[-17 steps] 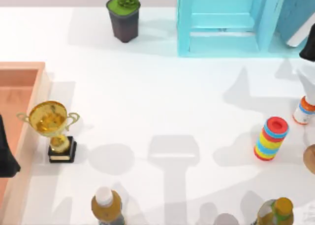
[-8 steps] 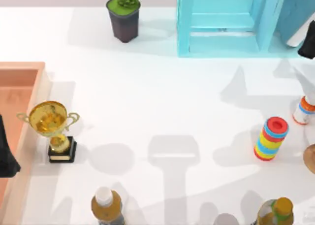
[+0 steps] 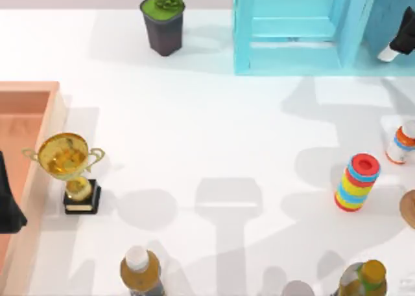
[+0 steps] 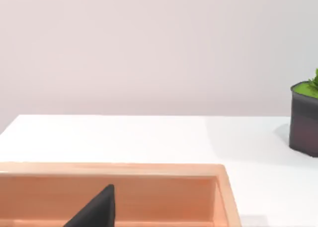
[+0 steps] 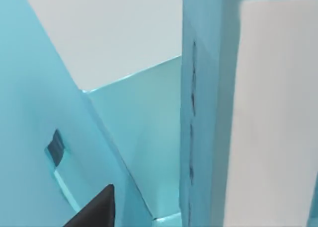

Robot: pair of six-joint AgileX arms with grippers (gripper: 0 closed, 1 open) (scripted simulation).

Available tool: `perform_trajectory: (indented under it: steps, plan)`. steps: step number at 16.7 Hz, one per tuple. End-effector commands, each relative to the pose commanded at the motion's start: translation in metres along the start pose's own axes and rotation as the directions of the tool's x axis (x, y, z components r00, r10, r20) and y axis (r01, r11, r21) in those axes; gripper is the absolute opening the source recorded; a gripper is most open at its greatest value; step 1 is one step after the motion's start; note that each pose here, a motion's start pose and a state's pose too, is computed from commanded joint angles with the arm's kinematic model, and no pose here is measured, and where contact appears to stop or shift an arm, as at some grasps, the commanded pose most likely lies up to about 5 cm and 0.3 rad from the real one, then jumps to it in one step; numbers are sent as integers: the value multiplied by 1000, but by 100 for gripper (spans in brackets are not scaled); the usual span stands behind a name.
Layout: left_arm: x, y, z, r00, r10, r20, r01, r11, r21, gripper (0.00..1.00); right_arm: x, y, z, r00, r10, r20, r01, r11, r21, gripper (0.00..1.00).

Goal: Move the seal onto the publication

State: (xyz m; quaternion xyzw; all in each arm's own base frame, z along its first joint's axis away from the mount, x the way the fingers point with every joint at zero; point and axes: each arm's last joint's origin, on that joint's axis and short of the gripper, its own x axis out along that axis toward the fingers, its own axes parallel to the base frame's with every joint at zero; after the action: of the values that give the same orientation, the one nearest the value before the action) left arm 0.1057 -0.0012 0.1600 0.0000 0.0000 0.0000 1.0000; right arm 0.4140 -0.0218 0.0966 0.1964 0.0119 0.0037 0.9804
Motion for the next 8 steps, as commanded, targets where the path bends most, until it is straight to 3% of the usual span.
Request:
perform_trajectory:
  steps: [8]
  plan:
    - [0, 0, 0, 1000, 0, 0, 0, 1000, 0, 100, 47, -3, -13, 1000, 0, -1, 0, 1000, 0, 100]
